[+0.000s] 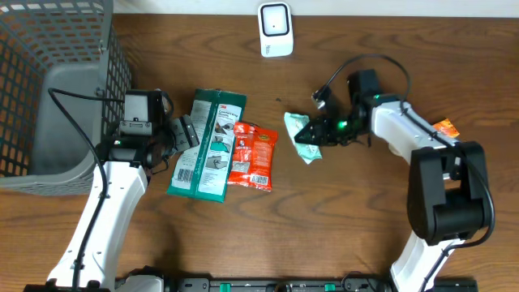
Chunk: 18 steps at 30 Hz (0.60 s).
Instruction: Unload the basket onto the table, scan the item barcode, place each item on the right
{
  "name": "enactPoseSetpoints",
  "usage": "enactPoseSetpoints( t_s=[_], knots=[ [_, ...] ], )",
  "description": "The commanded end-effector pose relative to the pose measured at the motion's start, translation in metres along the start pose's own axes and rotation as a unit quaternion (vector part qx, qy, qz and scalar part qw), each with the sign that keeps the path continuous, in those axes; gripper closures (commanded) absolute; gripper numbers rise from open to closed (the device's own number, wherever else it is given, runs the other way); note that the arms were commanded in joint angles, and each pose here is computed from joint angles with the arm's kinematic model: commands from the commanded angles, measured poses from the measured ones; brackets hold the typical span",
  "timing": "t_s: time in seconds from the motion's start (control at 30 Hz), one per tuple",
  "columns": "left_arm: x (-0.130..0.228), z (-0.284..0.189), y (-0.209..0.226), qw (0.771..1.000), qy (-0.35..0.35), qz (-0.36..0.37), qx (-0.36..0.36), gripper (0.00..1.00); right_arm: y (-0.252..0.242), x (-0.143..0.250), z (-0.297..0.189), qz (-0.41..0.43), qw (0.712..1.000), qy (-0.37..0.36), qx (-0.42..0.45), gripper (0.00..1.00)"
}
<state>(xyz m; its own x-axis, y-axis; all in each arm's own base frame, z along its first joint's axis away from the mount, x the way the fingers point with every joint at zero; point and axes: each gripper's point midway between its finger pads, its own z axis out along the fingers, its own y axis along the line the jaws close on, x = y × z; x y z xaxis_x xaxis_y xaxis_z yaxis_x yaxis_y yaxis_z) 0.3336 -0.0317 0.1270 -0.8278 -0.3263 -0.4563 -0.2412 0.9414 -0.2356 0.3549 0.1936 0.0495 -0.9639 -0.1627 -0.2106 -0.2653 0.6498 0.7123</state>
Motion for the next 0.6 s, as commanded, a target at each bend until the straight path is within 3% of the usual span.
enactPoseSetpoints(
  t_s=[0.0, 0.07, 0.23, 0.3, 0.33, 0.47, 0.5, 0.57],
  knots=[
    [-0.006, -0.004, 0.0, 1.0, -0.009, -0.004, -0.003, 0.17, -0.01, 0.0, 0.011, -0.006, 0.998, -0.003, 0.06, 0.71],
    [-0.006, -0.004, 0.0, 1.0, -0.009, -0.004, -0.003, 0.17, -0.002, -0.008, 0.008, -0.018, 0.998, -0.011, 0.06, 0.56],
    [-0.006, -0.004, 0.0, 1.0, -0.009, -0.004, -0.003, 0.17, 0.002, -0.03, -0.015, -0.021, 0.993, -0.026, 0.115, 0.31],
    [-0.006, -0.004, 0.0, 1.0, -0.009, -0.004, -0.003, 0.17, -0.005, -0.032, -0.019, -0.022, 0.988, -0.026, 0.151, 0.05],
    [-0.006, -0.004, 0.0, 1.0, -0.009, -0.004, -0.003, 0.17, -0.008, -0.032, -0.019, -0.023, 0.987, -0.026, 0.16, 0.01],
    [-0.006, -0.004, 0.0, 1.0, -0.009, -0.004, -0.003, 0.17, -0.008, -0.025, -0.014, -0.027, 0.986, -0.014, 0.162, 0.01],
    [-0.006, -0.004, 0.0, 1.0, -0.009, -0.004, -0.003, 0.17, -0.01, -0.019, -0.009, -0.023, 0.986, -0.007, 0.162, 0.18],
    [-0.006, -0.004, 0.0, 1.0, -0.009, -0.004, -0.003, 0.17, -0.011, -0.014, -0.002, -0.013, 0.987, -0.002, 0.161, 0.28]
  ],
)
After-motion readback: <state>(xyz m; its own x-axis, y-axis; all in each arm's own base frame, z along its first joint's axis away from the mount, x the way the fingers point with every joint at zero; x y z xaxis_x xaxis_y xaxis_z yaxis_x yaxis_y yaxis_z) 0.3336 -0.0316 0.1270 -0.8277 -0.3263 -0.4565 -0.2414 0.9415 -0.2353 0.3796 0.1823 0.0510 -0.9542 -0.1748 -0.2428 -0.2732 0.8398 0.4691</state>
